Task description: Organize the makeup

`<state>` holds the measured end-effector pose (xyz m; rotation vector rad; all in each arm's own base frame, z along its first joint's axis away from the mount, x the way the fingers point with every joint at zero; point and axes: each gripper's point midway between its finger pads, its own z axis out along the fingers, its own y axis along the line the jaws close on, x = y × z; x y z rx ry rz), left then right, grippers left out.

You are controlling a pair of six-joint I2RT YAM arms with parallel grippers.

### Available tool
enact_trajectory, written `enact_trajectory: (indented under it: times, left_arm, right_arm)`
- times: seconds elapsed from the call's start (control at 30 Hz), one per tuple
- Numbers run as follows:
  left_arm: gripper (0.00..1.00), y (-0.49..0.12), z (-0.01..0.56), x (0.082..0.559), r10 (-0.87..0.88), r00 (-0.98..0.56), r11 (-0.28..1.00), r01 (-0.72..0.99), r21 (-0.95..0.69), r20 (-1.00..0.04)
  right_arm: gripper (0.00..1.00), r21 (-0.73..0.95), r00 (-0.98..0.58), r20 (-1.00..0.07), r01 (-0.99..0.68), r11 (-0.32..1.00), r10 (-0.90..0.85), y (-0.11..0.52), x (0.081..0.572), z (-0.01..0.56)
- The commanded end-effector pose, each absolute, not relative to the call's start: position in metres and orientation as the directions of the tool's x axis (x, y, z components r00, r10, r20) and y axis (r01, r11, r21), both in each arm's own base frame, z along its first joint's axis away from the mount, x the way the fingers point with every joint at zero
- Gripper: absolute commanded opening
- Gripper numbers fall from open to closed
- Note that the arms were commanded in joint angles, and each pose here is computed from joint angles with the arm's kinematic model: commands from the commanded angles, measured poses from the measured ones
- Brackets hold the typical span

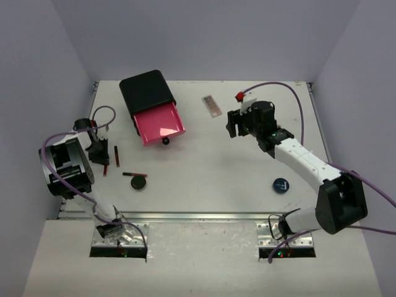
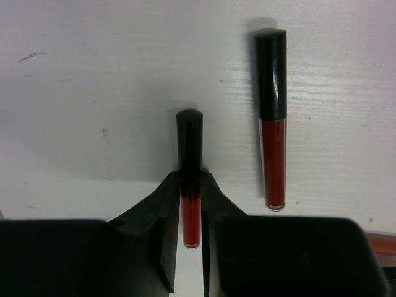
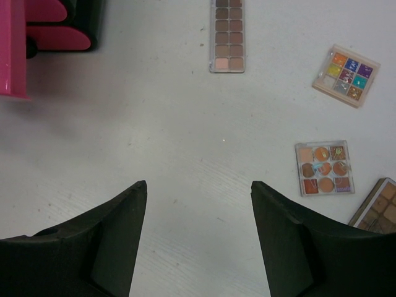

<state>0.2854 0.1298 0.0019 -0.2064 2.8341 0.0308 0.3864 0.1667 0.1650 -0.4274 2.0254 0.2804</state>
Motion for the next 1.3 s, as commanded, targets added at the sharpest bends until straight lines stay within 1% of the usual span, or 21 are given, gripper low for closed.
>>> enact_trajectory:
  times: [0.0,0.17,0.33,0.47,0.57,0.6,0.7,0.77,0.83,0.87,0.9,0.97,1.13,1.27]
  left_arm:
    - [0.00,0.131,0.004,0.297,-0.161,-0.928,0.986,-0.165,-0.018,-0.335]
    - [0.00,0.128,0.034,0.325,-0.176,-0.881,0.984,-0.162,-0.070,-0.439]
    - [0.00,0.126,0.063,0.347,-0.139,-0.838,0.990,-0.107,-0.091,-0.527]
    - [0.00,0.132,0.096,0.364,-0.098,-0.806,0.995,-0.077,-0.061,-0.584]
    - [0.00,0.138,0.151,0.387,-0.049,-0.736,0.998,-0.068,0.002,-0.675]
    - [0.00,0.137,0.186,0.402,-0.012,-0.683,0.998,-0.056,0.036,-0.730]
    - [0.00,0.085,0.270,0.432,0.174,-0.533,0.984,0.059,0.169,-0.828]
    - [0.00,0.029,0.312,0.447,0.308,-0.425,0.951,0.171,0.258,-0.851]
    - [0.00,-0.026,0.335,0.455,0.416,-0.336,0.902,0.274,0.335,-0.845]
    - [0.00,-0.064,0.329,0.457,0.484,-0.312,0.856,0.363,0.368,-0.818]
    - [0.00,-0.088,0.323,0.459,0.517,-0.304,0.829,0.412,0.379,-0.800]
    - [0.00,-0.111,0.309,0.468,0.559,-0.304,0.794,0.464,0.393,-0.771]
    - [0.00,-0.121,0.284,0.487,0.586,-0.334,0.781,0.477,0.404,-0.738]
    - [0.00,-0.121,0.268,0.482,0.587,-0.352,0.779,0.489,0.392,-0.729]
  right_arm:
    - [0.69,0.011,-0.378,-0.913,-0.401,0.916,-0.154,0.163,0.389,0.185]
    - [0.69,0.014,-0.375,-0.915,-0.399,0.917,-0.149,0.162,0.388,0.187]
    - [0.69,0.017,-0.370,-0.918,-0.400,0.916,-0.144,0.162,0.388,0.190]
    - [0.69,0.028,-0.371,-0.919,-0.407,0.913,-0.137,0.165,0.387,0.192]
    - [0.69,0.030,-0.369,-0.920,-0.410,0.912,-0.135,0.166,0.387,0.193]
    - [0.69,0.030,-0.367,-0.920,-0.411,0.911,-0.135,0.166,0.388,0.194]
    - [0.69,0.033,-0.376,-0.916,-0.419,0.907,-0.140,0.168,0.390,0.192]
    - [0.69,0.041,-0.387,-0.911,-0.424,0.905,-0.140,0.170,0.391,0.190]
    - [0.69,0.051,-0.390,-0.911,-0.423,0.905,-0.131,0.172,0.393,0.191]
    - [0.69,0.059,-0.400,-0.908,-0.421,0.905,-0.127,0.173,0.392,0.190]
    - [0.69,0.066,-0.421,-0.898,-0.419,0.905,-0.130,0.172,0.390,0.185]
    - [0.69,0.068,-0.433,-0.892,-0.412,0.909,-0.130,0.171,0.389,0.182]
    - [0.69,0.059,-0.446,-0.885,-0.393,0.917,-0.135,0.164,0.381,0.180]
    - [0.69,0.040,-0.435,-0.888,-0.389,0.920,-0.146,0.158,0.374,0.181]
